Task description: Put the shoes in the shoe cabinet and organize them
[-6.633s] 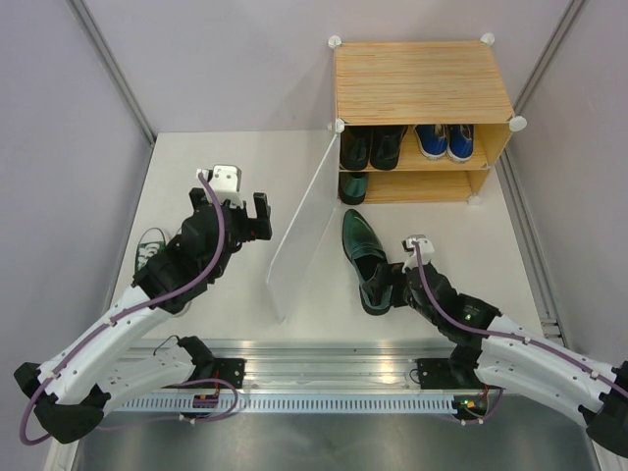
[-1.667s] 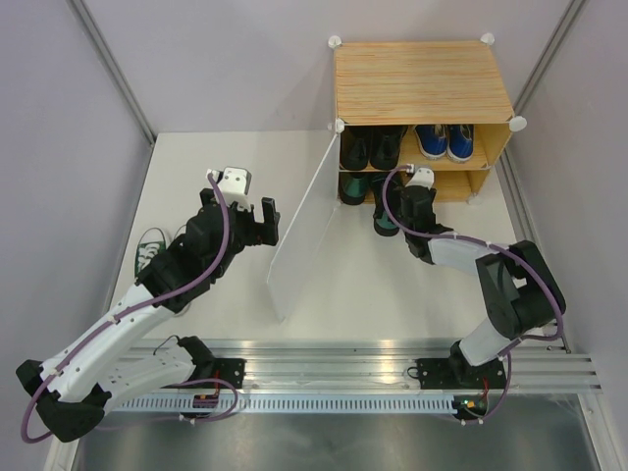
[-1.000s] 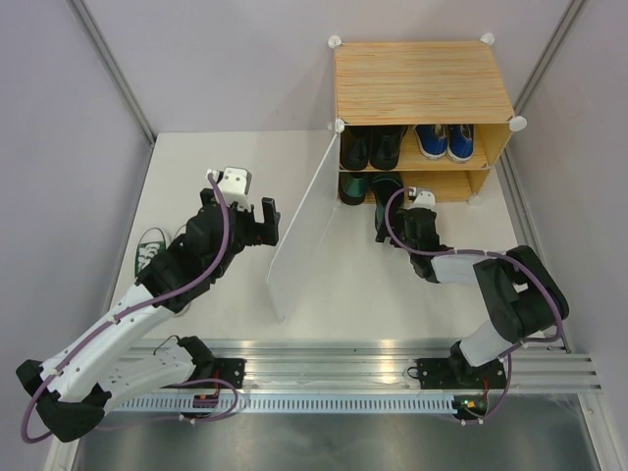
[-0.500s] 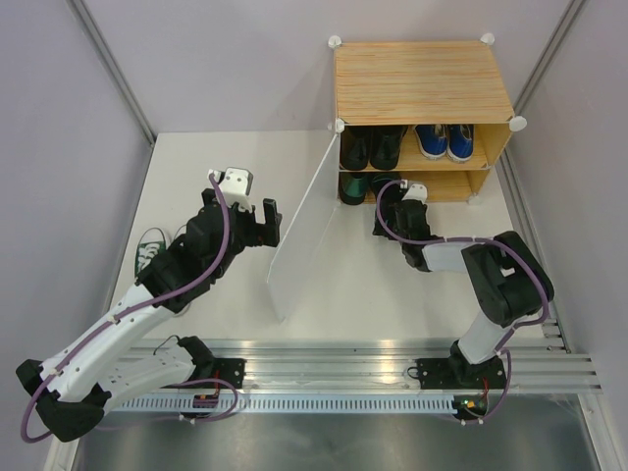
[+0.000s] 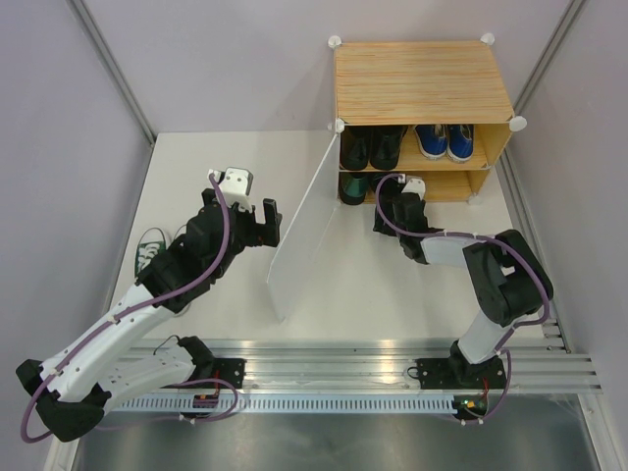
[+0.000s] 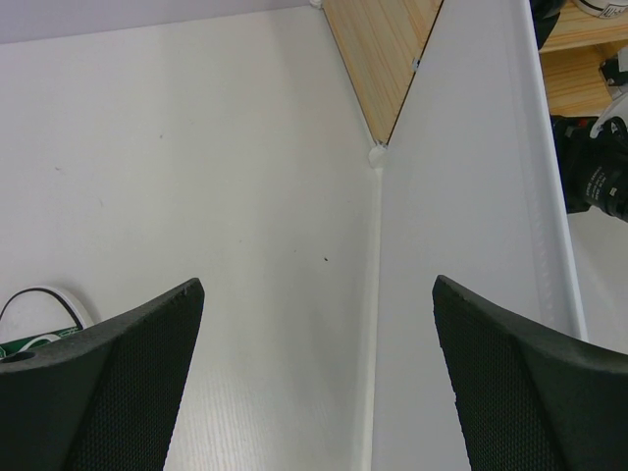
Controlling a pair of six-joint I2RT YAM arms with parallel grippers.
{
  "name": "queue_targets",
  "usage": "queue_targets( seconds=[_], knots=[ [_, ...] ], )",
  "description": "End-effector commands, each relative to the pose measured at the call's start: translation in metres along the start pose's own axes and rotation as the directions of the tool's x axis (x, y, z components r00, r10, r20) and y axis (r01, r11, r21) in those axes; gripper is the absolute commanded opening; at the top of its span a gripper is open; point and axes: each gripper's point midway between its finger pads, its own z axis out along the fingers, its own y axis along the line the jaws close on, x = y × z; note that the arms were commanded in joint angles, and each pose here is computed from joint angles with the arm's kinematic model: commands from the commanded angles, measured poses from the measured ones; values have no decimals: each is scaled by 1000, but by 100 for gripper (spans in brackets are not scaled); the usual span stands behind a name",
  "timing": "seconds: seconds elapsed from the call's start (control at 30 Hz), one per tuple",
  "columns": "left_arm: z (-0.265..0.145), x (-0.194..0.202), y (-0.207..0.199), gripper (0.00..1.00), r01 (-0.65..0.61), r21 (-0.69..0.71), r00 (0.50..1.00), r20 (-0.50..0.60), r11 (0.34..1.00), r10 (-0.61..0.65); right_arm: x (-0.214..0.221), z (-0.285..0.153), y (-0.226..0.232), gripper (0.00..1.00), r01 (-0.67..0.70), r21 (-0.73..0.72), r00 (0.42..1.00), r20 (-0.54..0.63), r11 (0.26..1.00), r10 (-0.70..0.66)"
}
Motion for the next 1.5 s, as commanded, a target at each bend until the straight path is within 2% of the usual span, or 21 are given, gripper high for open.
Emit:
queue_targets(
  seconds=[0.0,0.33,0.77,1.47],
  knots=[
    [-2,-10,-2,100,-5,15,999,39,1000,4,-57,-8,13,26,-43,-8,991,125,999,43],
    [-2,-10,-2,100,-6,17,999,41,1000,6,-86,6,22,20,-14,12,988,156,1000,12],
    [-2,-9,-4,100,-15,21,999,37,1000,15,-90,23,28,19,26,-10,978,207,1000,-23],
    [4,-4,-3,100,-31,5,999,23,1000,31,-112,39,26,14,-26,-19,964,265,999,30]
  ],
)
